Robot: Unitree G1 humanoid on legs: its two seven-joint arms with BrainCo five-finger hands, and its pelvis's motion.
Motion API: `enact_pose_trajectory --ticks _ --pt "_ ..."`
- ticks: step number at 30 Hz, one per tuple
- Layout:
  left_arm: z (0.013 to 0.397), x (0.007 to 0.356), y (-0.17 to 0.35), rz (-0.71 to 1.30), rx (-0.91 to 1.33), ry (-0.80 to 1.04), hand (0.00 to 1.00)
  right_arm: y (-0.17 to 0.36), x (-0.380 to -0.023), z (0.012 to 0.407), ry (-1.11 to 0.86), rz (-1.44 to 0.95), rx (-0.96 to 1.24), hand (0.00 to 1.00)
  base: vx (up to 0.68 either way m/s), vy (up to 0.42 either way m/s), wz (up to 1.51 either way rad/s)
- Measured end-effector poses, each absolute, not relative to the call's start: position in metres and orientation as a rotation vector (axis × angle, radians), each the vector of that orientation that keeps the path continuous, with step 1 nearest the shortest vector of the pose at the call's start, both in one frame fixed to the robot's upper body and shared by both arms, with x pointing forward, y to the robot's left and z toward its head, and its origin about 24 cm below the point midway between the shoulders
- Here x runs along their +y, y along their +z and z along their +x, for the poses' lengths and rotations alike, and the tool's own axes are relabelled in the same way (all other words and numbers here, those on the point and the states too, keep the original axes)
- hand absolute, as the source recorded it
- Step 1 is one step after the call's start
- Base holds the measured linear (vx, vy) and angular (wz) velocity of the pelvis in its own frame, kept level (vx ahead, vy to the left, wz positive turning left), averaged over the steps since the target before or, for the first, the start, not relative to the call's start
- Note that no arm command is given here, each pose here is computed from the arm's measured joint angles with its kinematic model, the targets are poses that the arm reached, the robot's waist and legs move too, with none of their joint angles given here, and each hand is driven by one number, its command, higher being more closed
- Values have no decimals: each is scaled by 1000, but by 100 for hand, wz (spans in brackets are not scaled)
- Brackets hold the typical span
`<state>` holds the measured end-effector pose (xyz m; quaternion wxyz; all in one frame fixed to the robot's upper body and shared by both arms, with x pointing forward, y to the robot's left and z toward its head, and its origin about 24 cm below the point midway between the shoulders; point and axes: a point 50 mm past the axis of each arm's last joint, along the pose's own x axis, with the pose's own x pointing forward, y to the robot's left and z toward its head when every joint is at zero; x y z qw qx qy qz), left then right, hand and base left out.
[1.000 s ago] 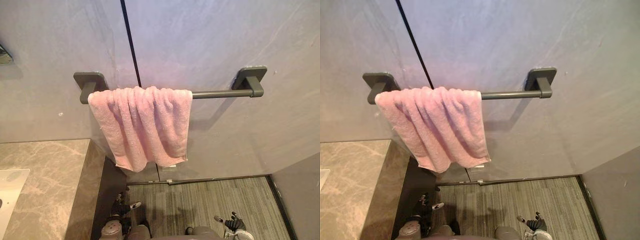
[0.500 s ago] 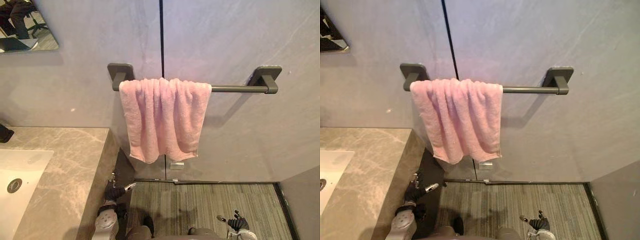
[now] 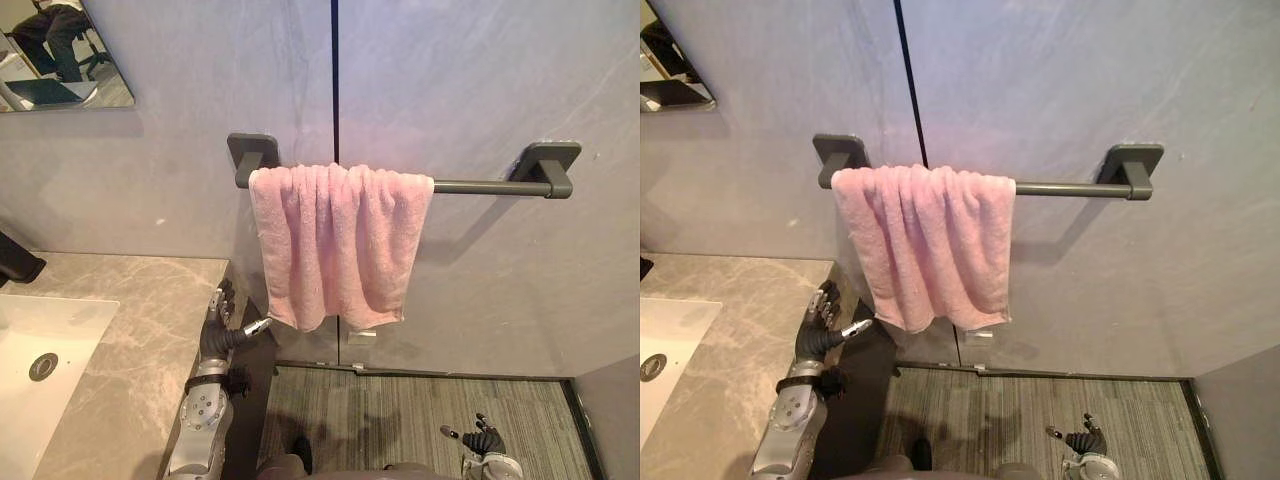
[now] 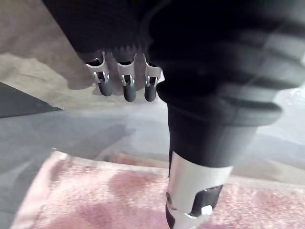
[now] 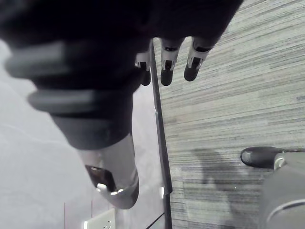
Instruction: Organize washtable
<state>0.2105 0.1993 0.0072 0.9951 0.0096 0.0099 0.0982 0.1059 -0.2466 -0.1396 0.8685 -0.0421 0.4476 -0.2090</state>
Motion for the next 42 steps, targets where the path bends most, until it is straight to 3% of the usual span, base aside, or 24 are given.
enact_pose_trajectory --ticks 15,16,31,42 --pt "232 183 26 99 -65 74 0 -139 -240 116 -351 -121 928 0 -23 0 -12" --pt "232 184 26 103 -64 74 100 -139 -240 116 -351 -122 928 0 24 -8 -13" --pt "239 175 23 134 -51 27 100 -122 -234 144 -300 -142 798 0 -1 -7 -7" --pt "235 176 24 129 -60 36 100 -44 -213 204 -176 -136 317 0 -8 -6 -4"
